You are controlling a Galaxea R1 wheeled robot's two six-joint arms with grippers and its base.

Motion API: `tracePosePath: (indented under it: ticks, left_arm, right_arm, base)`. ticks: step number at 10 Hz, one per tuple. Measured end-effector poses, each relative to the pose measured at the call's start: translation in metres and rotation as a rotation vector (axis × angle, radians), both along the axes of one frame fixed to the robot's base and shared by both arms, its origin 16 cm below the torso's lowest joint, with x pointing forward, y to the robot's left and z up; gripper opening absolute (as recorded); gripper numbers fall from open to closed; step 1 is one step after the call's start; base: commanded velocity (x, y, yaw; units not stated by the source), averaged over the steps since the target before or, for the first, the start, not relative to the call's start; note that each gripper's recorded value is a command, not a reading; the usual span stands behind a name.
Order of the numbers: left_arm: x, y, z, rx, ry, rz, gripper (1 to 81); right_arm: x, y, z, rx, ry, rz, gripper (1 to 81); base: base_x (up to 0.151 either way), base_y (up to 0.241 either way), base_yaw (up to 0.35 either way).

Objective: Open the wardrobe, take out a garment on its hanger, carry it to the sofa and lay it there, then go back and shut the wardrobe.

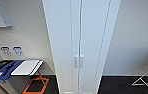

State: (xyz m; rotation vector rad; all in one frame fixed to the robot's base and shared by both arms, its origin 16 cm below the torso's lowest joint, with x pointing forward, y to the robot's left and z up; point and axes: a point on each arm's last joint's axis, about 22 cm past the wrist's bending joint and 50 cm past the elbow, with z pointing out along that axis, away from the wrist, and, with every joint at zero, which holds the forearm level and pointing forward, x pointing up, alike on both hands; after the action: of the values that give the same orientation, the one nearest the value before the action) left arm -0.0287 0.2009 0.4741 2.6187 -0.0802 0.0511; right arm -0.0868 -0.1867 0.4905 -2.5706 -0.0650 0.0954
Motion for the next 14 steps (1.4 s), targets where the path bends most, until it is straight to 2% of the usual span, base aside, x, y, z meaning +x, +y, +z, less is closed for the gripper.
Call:
tracePosePath:
  ticks: [1,3,9,14]
  left_arm:
    - [-0.006,0.000,0.000,0.001,0.007,-0.002,81.1]
    - [0.008,0.000,0.000,-0.001,-0.010,0.001,81.1]
    - [0.003,0.000,0.000,-0.001,-0.001,0.000,81.1]
    - [0.002,-0.002,0.000,-0.002,-0.001,0.000,81.1]
  right_arm:
    - [-0.010,0.001,0.001,0.001,0.012,0.002,81.1]
    - [0.003,0.003,0.000,0.004,-0.005,-0.002,81.1]
    - [0.003,0.004,0.000,0.004,-0.002,0.000,81.1]
    - [0.001,0.002,-0.006,-0.013,-0.001,0.003,81.1]
  base:
    - [0.079,0.000,0.000]
    - [0.088,0.000,0.000]
    - [0.089,0.000,0.000]
    - [0.089,0.000,0.000]
